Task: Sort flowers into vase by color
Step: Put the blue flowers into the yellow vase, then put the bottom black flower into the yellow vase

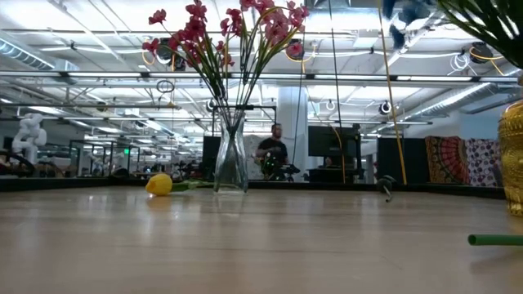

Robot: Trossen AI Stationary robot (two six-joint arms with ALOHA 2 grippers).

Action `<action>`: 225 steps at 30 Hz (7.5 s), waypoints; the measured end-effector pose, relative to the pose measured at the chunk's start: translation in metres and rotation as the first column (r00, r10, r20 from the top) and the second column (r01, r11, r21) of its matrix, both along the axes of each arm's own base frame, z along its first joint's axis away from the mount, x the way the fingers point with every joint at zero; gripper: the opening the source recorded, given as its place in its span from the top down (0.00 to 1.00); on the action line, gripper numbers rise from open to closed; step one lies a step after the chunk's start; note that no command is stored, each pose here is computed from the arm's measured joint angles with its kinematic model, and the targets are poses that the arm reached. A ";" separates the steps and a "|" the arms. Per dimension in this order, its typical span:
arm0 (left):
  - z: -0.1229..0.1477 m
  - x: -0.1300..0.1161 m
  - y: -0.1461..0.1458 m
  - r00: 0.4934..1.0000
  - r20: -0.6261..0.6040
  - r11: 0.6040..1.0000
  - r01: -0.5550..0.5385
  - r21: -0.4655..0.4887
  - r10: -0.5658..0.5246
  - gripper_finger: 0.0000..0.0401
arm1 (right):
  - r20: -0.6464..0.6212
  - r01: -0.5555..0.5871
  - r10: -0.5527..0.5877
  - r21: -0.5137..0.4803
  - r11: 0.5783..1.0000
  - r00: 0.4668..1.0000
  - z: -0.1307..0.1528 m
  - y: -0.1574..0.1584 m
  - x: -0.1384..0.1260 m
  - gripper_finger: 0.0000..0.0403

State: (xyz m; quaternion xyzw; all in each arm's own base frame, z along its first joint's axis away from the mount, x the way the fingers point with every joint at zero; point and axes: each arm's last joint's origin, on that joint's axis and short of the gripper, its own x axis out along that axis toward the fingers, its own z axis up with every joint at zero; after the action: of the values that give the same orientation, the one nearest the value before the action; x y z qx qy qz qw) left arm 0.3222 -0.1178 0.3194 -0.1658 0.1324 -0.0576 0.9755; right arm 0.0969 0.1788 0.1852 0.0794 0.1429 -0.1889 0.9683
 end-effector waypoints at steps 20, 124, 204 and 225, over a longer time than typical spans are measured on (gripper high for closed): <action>0.000 0.000 0.001 1.000 0.002 1.000 -0.026 0.009 0.026 0.70 | -0.238 -0.084 0.114 0.132 0.988 0.965 0.044 0.004 -0.002 0.58; -0.151 -0.163 -0.026 0.329 -0.843 0.455 -0.883 -0.115 0.425 0.97 | -0.718 0.553 0.042 0.570 0.608 0.695 0.052 -0.008 -0.023 1.00; -0.025 0.135 -0.033 0.652 0.741 0.934 -0.145 0.327 -0.159 0.97 | -0.661 0.459 -0.036 0.481 0.747 0.750 0.034 -0.002 0.001 1.00; -0.034 0.154 -0.037 0.746 0.645 0.885 -0.179 0.430 -0.163 0.97 | -0.642 0.444 -0.038 0.485 0.753 0.766 0.035 -0.002 0.002 1.00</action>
State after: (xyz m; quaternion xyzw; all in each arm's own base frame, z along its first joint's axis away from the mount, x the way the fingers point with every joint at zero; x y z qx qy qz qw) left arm 0.4758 -0.1550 0.2849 0.1043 -0.2146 -0.0748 0.9682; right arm 0.0985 0.1769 0.2198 0.3438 0.4800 -0.2775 0.7579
